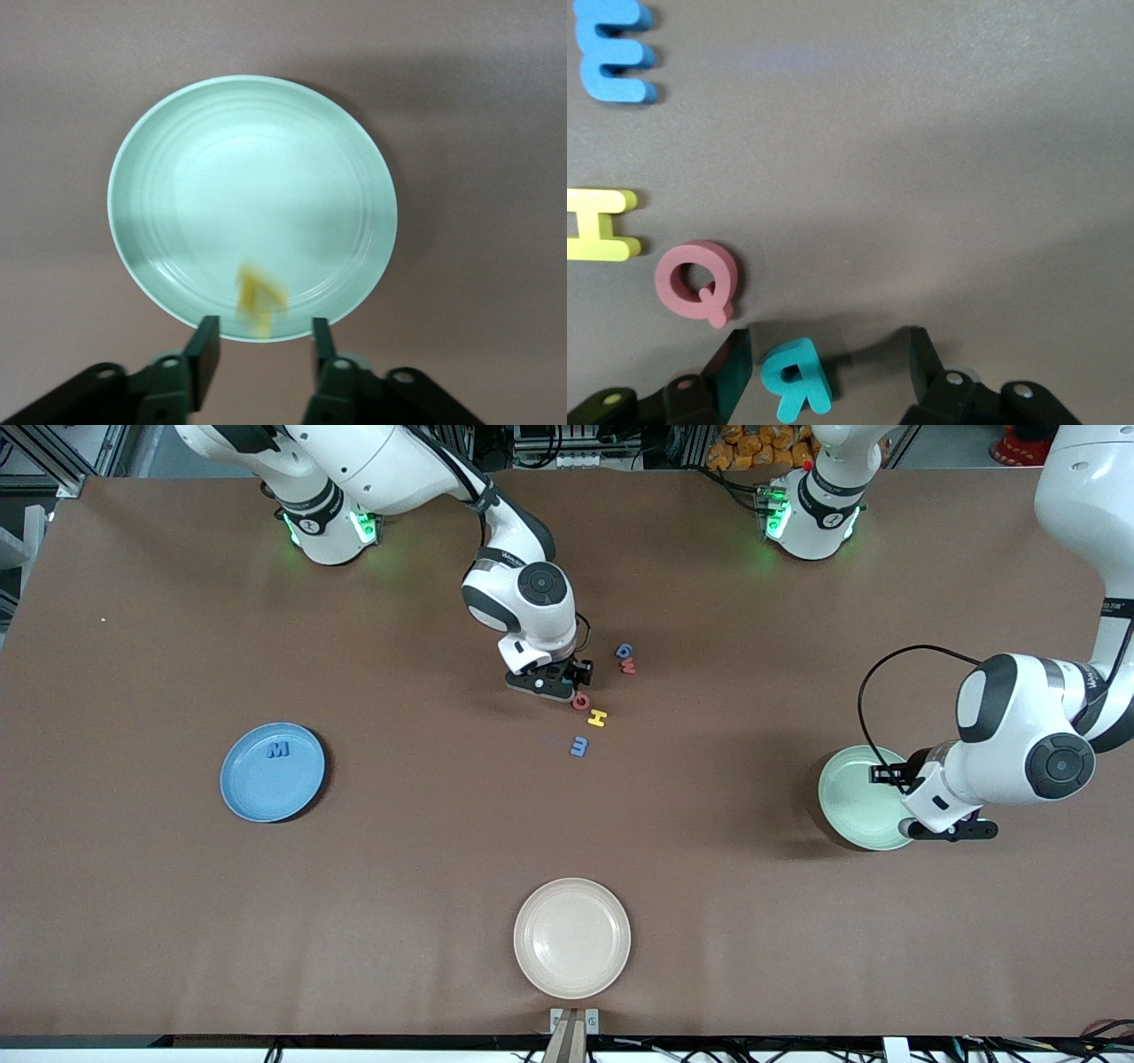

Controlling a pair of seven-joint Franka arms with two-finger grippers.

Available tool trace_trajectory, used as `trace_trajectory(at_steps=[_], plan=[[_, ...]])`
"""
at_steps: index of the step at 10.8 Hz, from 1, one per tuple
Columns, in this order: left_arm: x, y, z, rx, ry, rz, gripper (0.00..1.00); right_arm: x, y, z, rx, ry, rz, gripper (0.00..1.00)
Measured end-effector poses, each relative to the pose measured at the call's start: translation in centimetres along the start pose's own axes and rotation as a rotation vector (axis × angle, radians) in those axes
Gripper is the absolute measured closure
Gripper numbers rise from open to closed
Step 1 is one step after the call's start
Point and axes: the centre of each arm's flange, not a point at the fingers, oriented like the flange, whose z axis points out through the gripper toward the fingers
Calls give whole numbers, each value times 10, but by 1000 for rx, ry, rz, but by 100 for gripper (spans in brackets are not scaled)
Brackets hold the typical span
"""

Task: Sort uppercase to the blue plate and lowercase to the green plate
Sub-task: 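Drop the h on the green plate while the right gripper grasps R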

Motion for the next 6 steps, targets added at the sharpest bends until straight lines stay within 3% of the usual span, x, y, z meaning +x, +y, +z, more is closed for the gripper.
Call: trace_trajectory(at_steps=[2,3,4,5,6], plan=[[2,0,-4,50,24,25,18,-1,-1,1,2,-1,-2,22],[6,-2,-12,65,46,29,4,-1,-2,0,5,-1,-3,28],[10,-4,-24,70,71,26,0,-2,-3,-1,6,0,-4,33],[13,-4,-39,71,101,24,0,-3,-6,-3,12,1,-6,51],[15,0,-52,73,123,26,0,-3,-6,-4,11,1,-6,56]])
